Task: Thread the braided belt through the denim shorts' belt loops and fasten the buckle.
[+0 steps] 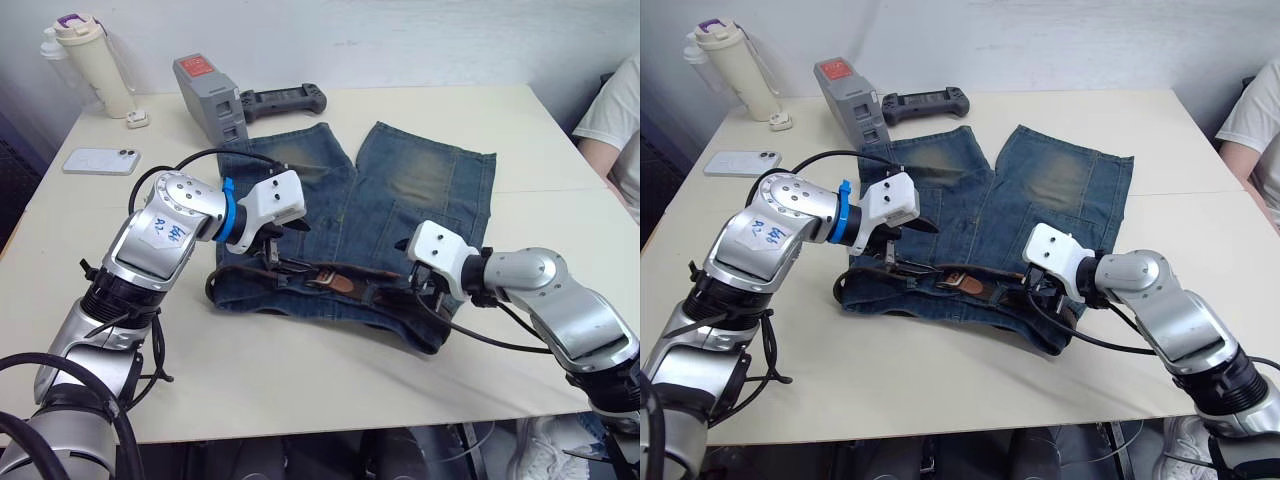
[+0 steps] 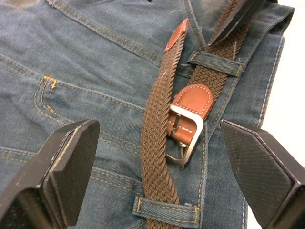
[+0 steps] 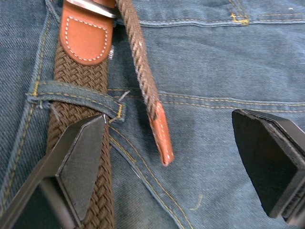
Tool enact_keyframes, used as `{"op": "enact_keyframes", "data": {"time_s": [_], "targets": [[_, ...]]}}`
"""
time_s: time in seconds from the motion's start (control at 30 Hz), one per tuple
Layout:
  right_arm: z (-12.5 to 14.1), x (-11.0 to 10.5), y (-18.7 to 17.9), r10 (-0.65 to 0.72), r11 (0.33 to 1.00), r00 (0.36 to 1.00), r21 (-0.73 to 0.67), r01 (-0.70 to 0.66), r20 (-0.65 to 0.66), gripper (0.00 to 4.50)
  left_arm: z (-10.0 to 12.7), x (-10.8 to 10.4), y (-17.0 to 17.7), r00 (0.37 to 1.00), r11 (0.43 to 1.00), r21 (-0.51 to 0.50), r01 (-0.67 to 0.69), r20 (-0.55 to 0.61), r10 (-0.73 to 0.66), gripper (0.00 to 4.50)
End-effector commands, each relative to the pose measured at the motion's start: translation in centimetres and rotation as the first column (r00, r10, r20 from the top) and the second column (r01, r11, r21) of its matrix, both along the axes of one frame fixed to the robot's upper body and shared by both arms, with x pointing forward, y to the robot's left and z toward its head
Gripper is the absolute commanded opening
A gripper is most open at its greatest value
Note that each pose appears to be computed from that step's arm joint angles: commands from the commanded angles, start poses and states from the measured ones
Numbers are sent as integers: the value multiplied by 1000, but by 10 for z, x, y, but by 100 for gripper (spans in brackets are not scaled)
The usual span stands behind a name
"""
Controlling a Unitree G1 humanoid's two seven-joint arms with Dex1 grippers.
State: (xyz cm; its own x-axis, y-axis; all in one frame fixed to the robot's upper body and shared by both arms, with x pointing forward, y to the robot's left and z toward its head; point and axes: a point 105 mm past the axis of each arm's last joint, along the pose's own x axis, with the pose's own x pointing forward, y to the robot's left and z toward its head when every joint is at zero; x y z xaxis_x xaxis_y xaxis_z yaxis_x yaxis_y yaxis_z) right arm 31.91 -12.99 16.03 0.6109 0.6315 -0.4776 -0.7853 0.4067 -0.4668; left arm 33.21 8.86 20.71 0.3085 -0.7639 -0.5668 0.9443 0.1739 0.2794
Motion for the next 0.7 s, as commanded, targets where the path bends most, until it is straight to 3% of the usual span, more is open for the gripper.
{"op": "enact_keyframes", "data": {"time_s": [0.03,0.07,0.3,0.57,0.7], "targets": [[-4,13,-5,-42,999,999,31,42,0,386,8,-8,8,999,1000,11,14,42,-15,450],[-5,14,-6,-44,999,999,22,44,4,319,8,-8,9,999,1000,13,13,46,-13,450],[-10,16,-3,3,999,1000,-38,-2,29,19,11,-6,3,999,1000,-23,15,52,-14,450],[54,16,12,87,993,969,-96,-66,233,7,17,-6,-12,998,997,-71,31,48,-27,450],[71,11,24,131,986,959,-136,-99,253,7,6,8,-4,997,999,-8,-39,70,40,450]]}}
